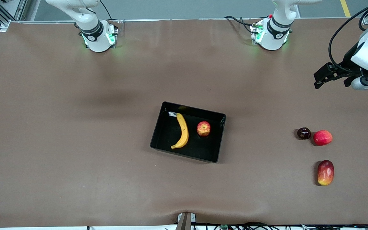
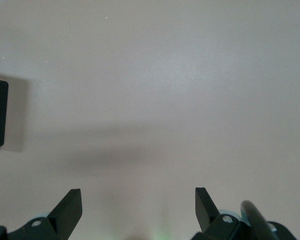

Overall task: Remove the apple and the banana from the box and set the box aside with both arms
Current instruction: 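Move the left gripper toward the red apple in the black tray, then lower the left gripper and grasp the red apple in the tray, then carry the apple out and lower it beside the plum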

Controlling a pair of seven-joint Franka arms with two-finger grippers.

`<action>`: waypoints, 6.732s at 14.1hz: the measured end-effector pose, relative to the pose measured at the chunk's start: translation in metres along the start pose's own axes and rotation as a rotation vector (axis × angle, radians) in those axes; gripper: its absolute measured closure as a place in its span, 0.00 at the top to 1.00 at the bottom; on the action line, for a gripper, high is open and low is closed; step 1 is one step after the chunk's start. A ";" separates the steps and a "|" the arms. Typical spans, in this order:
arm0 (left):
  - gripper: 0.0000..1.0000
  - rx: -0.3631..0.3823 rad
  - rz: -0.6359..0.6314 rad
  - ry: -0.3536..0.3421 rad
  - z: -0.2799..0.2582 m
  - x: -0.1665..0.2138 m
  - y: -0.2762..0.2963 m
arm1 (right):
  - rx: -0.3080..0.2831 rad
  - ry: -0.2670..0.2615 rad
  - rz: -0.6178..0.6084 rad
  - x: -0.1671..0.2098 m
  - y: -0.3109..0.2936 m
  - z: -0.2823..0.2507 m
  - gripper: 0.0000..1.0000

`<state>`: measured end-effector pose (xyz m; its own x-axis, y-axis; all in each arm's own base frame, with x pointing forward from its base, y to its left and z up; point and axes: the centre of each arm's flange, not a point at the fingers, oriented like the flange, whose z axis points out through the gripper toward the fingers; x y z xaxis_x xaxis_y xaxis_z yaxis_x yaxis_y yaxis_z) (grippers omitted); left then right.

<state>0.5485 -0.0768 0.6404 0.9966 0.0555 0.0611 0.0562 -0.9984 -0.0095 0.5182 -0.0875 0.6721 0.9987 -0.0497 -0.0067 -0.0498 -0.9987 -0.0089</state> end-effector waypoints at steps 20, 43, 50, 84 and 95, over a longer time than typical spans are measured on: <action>1.00 -0.045 -0.026 -0.051 0.123 0.014 0.189 | -0.002 0.014 0.002 0.004 0.001 0.001 1.00; 1.00 -0.047 -0.022 -0.026 0.384 -0.013 0.367 | -0.003 -0.004 0.000 0.011 0.001 0.012 1.00; 1.00 -0.020 -0.010 -0.036 0.401 -0.017 0.365 | -0.009 -0.003 0.002 0.027 0.003 0.029 1.00; 0.69 0.113 0.022 -0.137 0.363 0.098 0.047 | -0.008 -0.088 0.004 0.051 0.005 0.076 1.00; 0.69 0.158 -0.045 -0.130 0.410 0.105 0.010 | -0.001 -0.086 0.001 0.051 0.003 0.076 1.00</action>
<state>0.6788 -0.0757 0.2371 0.9918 0.1111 -0.0638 0.0992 -0.9810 -0.1665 0.5689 -0.0923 0.5954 0.9945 -0.0498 -0.0923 -0.0508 -0.9987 -0.0082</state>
